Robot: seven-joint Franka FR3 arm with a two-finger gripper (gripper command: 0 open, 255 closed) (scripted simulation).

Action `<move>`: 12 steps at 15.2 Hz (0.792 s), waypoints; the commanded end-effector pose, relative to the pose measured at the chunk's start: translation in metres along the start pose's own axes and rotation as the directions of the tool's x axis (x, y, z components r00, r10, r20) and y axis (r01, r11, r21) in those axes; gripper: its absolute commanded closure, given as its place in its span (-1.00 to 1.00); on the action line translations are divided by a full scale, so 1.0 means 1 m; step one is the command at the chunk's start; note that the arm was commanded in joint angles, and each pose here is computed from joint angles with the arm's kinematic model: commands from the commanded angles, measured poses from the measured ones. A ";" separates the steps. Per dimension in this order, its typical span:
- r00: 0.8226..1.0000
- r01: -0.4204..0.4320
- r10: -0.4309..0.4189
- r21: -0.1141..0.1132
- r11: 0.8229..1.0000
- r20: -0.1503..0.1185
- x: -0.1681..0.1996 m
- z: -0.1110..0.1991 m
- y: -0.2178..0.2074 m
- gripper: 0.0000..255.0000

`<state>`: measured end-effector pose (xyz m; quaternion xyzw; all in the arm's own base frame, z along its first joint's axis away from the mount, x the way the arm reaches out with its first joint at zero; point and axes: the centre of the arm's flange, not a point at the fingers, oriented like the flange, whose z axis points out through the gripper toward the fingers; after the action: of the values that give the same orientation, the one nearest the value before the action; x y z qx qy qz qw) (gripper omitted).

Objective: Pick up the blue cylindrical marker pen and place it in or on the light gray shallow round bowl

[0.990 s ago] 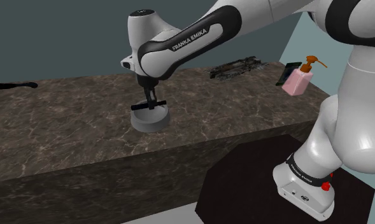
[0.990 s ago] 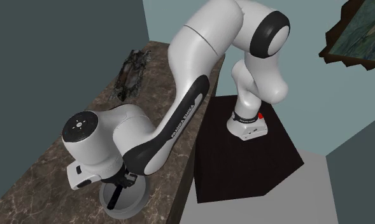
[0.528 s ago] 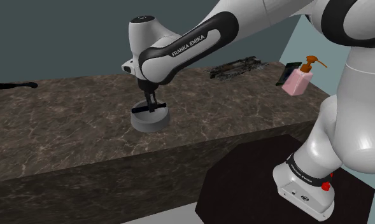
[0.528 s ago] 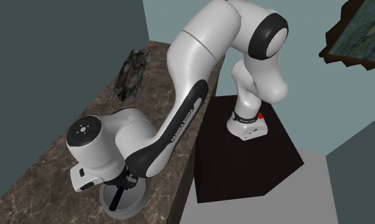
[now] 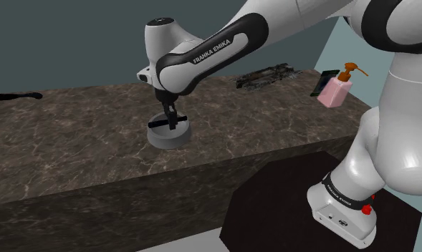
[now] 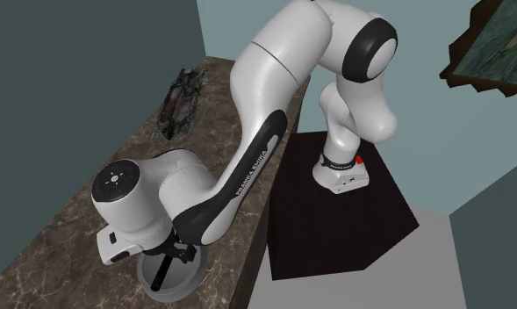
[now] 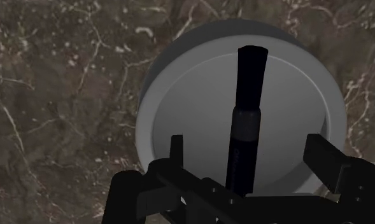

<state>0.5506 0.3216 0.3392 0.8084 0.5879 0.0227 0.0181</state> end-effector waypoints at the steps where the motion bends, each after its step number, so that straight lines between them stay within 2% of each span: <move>1: 1.000 0.000 0.000 0.000 1.000 0.000 0.000 -0.013 0.000 -1.00; 4: 1.000 0.000 0.000 0.000 1.000 0.000 0.000 -0.050 0.000 -1.00; 12: 1.000 0.000 0.000 0.000 1.000 0.000 0.000 -0.050 0.000 -1.00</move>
<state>0.5477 0.3217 0.3891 0.8084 0.5879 0.0228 0.0181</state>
